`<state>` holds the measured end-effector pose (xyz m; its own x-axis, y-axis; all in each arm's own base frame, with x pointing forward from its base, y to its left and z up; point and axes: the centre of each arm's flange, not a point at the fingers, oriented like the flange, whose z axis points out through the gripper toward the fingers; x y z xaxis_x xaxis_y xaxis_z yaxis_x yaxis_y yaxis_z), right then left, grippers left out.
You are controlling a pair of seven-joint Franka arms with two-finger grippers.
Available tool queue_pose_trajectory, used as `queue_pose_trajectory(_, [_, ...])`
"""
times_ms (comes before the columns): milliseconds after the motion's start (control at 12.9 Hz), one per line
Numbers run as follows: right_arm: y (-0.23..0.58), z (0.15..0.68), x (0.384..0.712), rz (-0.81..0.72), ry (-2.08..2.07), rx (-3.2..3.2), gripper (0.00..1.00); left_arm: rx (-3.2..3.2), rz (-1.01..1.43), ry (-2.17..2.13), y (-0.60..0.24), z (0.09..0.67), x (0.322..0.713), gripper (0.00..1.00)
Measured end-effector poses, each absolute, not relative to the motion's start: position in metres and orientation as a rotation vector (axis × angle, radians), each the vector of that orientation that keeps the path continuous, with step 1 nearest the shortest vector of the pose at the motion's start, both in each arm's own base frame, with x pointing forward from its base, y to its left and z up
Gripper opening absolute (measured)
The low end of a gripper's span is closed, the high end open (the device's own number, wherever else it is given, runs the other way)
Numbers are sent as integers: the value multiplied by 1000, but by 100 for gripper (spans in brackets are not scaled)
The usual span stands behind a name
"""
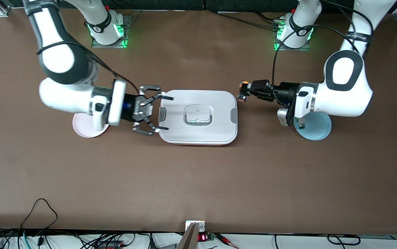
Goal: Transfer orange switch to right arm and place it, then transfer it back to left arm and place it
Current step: 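Open the right gripper and withdraw it while the left gripper carries the switch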
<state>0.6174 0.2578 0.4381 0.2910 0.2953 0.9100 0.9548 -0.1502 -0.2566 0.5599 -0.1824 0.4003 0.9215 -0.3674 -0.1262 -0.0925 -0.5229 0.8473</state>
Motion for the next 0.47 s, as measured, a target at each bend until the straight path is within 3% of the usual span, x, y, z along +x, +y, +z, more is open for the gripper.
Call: queue_pose_trajectory(466, [121, 459, 612, -427, -1148, -1991, 100, 2339, -380, -1148, -121, 374, 556, 33])
